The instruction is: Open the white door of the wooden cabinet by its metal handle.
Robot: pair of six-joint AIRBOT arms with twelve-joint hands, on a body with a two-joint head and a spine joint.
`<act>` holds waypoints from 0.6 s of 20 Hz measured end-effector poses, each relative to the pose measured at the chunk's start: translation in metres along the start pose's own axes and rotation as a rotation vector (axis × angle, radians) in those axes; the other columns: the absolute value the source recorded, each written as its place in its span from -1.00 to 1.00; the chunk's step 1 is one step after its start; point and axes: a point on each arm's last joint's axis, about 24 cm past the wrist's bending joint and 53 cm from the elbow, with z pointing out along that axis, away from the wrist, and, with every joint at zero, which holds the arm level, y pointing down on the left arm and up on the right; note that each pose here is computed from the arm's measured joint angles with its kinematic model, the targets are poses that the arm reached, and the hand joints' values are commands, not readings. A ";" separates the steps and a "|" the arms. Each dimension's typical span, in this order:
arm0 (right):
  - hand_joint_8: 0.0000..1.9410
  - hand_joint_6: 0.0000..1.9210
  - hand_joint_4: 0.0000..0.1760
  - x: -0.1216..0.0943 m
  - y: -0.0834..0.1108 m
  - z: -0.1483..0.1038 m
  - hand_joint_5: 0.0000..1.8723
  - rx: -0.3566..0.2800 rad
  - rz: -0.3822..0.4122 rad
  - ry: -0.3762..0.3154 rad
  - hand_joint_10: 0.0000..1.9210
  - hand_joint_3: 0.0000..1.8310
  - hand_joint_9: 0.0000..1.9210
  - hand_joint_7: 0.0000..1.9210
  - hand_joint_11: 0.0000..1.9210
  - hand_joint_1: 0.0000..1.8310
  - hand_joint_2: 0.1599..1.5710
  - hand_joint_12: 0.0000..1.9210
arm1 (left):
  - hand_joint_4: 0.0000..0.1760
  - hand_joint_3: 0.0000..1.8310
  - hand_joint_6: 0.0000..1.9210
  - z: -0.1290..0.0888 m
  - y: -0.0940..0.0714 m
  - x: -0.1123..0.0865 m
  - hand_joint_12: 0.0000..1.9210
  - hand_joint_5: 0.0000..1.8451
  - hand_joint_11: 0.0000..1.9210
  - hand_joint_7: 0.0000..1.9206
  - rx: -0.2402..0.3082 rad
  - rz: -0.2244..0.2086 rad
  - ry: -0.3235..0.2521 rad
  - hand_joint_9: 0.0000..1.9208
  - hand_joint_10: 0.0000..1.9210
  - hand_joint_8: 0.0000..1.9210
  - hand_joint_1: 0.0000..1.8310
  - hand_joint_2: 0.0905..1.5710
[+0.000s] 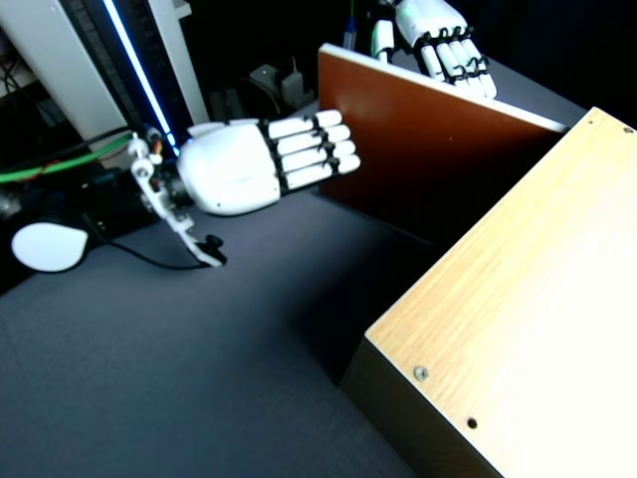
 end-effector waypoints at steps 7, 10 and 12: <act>-0.99 -0.99 -1.00 0.007 0.014 0.019 -0.91 -0.058 -0.002 0.013 -1.00 -1.00 -0.97 -0.90 -0.99 -0.54 0.83 -1.00 | -1.00 -0.94 -1.00 0.000 0.000 0.000 -1.00 -1.00 -1.00 -0.99 0.000 0.000 0.000 -1.00 -1.00 -1.00 -1.00 0.99; -1.00 -1.00 -1.00 0.012 0.020 0.025 -0.93 -0.080 0.003 0.021 -1.00 -0.99 -0.99 -0.92 -1.00 -0.67 0.87 -1.00 | -1.00 -0.94 -0.99 0.000 0.000 0.001 -1.00 -0.97 -1.00 -0.99 0.001 0.000 0.002 -1.00 -1.00 -1.00 -1.00 1.00; -0.99 -0.99 -1.00 0.015 0.024 0.030 -0.97 -0.098 0.005 0.027 -1.00 -1.00 -1.00 -0.97 -1.00 -0.57 0.82 -1.00 | -1.00 -0.95 -1.00 0.000 0.000 0.000 -1.00 -1.00 -1.00 -0.99 0.000 0.001 0.001 -1.00 -1.00 -1.00 -1.00 1.00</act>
